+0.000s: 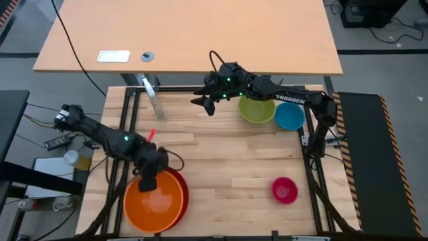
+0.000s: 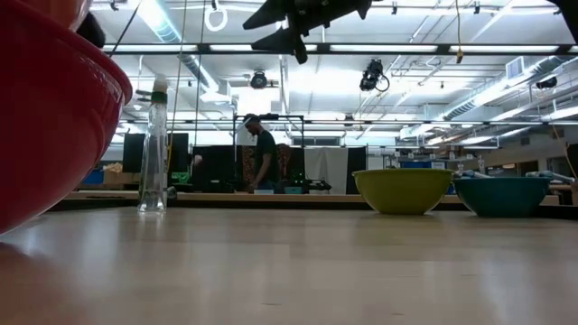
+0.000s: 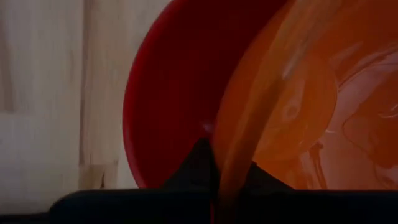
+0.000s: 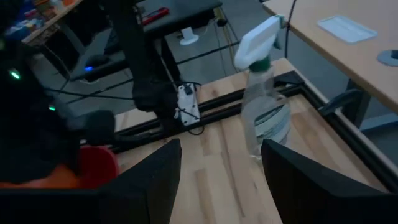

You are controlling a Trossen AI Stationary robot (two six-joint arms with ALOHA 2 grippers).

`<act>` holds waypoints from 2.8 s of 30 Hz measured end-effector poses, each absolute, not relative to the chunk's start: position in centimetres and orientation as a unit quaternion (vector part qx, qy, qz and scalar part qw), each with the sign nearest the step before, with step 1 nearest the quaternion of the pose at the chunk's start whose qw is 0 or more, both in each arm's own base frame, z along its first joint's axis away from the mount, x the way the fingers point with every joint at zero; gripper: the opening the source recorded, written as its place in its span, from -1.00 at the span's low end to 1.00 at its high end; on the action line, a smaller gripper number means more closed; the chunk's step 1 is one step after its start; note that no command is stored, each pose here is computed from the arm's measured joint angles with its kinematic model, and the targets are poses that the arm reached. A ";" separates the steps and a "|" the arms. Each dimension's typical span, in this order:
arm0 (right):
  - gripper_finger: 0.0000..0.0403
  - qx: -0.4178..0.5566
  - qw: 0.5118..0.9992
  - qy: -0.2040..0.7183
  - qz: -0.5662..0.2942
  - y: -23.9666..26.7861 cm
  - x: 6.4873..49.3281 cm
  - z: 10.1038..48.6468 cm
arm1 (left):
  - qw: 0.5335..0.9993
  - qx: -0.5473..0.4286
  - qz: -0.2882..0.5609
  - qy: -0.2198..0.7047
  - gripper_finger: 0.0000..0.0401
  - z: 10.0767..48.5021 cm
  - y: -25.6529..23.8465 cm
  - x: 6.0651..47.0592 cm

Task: Nest bowls inside each other
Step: Stack the orange bowl into the red bowl, then stack the green bowl into the orange bowl

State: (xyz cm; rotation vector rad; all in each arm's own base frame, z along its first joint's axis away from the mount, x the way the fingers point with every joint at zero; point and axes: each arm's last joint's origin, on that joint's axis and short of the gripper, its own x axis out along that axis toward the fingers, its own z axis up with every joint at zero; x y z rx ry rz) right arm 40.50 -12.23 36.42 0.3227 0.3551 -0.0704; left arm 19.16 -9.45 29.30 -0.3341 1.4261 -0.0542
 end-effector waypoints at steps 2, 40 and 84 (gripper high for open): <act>0.13 0.162 0.970 0.180 -0.031 -12.2 40.5 36.3 | 0.731 -0.149 -0.011 0.666 -0.90 28.3 -9.8 19.5; 0.13 0.156 0.846 0.457 -0.228 -23.9 29.0 30.5 | 0.835 -0.186 0.140 0.499 0.00 32.0 -1.8 23.6; -0.88 0.320 0.715 0.571 -0.245 -24.8 21.8 19.8 | 0.843 -0.364 0.245 0.312 -0.03 29.8 2.3 27.3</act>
